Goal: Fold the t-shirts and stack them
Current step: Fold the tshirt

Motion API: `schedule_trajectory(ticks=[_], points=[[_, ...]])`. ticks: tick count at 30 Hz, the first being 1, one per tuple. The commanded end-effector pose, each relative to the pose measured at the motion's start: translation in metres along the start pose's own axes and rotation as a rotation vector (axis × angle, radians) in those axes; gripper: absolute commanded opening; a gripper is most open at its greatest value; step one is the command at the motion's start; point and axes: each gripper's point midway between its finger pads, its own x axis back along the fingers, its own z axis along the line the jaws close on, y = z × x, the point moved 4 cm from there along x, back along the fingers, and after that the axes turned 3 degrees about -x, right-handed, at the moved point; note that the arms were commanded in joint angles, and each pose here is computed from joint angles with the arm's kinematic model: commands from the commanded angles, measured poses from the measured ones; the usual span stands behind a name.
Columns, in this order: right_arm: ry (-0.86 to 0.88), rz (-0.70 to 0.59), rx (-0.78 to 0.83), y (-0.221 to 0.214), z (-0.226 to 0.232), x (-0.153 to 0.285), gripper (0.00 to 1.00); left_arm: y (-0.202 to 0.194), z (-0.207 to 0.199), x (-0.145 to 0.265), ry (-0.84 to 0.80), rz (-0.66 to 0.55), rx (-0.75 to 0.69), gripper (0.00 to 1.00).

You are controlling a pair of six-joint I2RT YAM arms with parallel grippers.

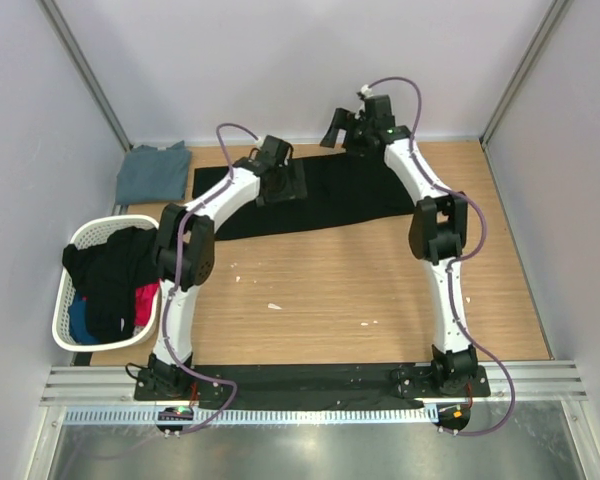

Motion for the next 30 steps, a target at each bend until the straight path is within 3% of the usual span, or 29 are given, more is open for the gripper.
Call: schedule_trajectory(ticks=[1,4,9,15,24,30], points=[[-0.155,-0.177,0.031,0.066,0.016,0.097,1.0,0.057,0.011,0.036,-0.026,-0.124,-0.02,0.96],[-0.322,-0.142,-0.01,0.044,-0.011,0.108,1.0,0.075,0.034,0.035,0.0,-0.151,-0.057,0.97],[-0.544,-0.094,-0.113,0.008,-0.058,0.102,1.0,0.066,0.063,0.01,0.059,-0.07,-0.025,0.96],[-0.542,-0.041,-0.237,-0.027,-0.098,0.06,1.0,0.034,0.085,-0.01,0.177,-0.008,0.072,0.96],[-0.587,-0.036,-0.21,-0.03,-0.125,0.029,1.0,-0.011,0.107,-0.025,0.315,0.151,0.175,0.96],[-0.598,-0.011,-0.199,-0.039,-0.134,0.027,1.0,-0.035,0.11,-0.028,0.323,0.219,0.237,0.96]])
